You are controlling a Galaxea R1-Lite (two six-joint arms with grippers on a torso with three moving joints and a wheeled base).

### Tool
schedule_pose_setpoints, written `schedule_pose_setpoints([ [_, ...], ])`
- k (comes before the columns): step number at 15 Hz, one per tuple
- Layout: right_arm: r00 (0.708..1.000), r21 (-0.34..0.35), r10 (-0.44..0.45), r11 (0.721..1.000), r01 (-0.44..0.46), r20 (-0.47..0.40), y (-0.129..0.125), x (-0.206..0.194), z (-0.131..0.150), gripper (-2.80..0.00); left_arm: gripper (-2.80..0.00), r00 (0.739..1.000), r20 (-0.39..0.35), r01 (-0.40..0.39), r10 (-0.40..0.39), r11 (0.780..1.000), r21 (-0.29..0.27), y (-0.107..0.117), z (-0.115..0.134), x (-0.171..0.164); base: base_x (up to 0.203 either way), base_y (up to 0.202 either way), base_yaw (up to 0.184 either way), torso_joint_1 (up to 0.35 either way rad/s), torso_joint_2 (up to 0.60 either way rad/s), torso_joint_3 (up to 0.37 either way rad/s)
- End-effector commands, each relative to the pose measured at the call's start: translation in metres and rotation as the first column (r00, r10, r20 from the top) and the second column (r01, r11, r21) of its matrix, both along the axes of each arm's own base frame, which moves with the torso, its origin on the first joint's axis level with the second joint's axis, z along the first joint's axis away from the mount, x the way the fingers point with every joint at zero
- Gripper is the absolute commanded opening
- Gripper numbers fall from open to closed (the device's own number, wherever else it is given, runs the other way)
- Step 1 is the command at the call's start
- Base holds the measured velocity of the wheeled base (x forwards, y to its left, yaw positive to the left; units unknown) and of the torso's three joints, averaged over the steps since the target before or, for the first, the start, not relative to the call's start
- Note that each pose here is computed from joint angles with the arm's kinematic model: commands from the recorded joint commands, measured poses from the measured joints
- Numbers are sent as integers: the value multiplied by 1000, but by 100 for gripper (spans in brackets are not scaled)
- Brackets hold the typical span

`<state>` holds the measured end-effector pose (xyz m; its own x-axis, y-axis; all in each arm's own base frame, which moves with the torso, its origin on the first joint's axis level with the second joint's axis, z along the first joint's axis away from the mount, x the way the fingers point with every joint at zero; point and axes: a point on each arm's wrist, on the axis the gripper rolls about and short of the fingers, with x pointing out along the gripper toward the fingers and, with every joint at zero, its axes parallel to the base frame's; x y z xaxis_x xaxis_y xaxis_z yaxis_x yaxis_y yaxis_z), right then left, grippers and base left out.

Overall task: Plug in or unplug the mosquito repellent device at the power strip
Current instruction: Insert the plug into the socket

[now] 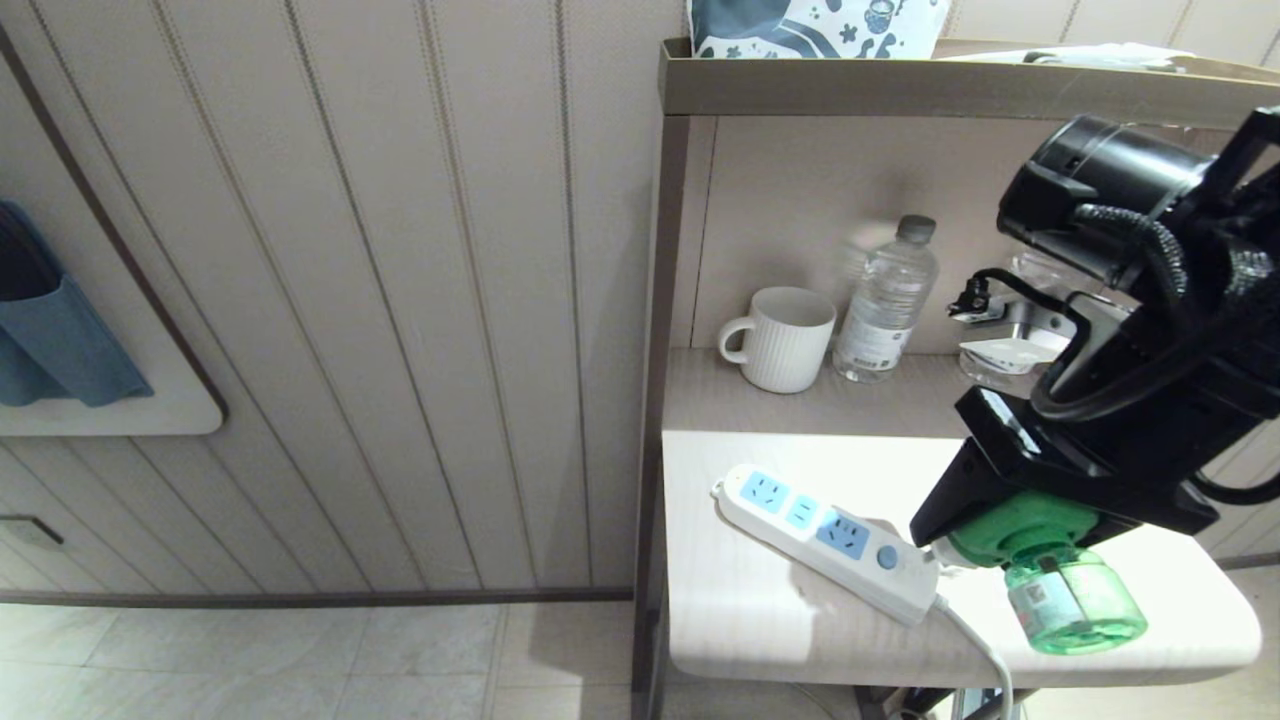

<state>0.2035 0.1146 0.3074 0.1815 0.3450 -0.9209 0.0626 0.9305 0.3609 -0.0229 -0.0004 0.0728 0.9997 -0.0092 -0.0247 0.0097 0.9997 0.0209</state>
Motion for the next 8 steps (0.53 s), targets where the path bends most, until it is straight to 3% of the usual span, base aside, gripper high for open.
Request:
schedule_pose_setpoints([
  [1, 1000, 6, -3, 1000, 3, 8, -3, -4, 3, -280, -280, 1000, -1, 0, 0, 1000, 0, 0, 0, 0, 0, 0, 0, 0, 0, 0],
  [3, 1000, 6, -3, 1000, 3, 8, -3, -4, 3, -280, -280, 1000, -1, 0, 0, 1000, 0, 0, 0, 0, 0, 0, 0, 106, -231, -134],
  [8, 1000, 6, -4, 1000, 4, 4, -2, -4, 3, -280, -280, 1000, -1, 0, 0, 1000, 0, 0, 0, 0, 0, 0, 0, 198, -464, -255],
])
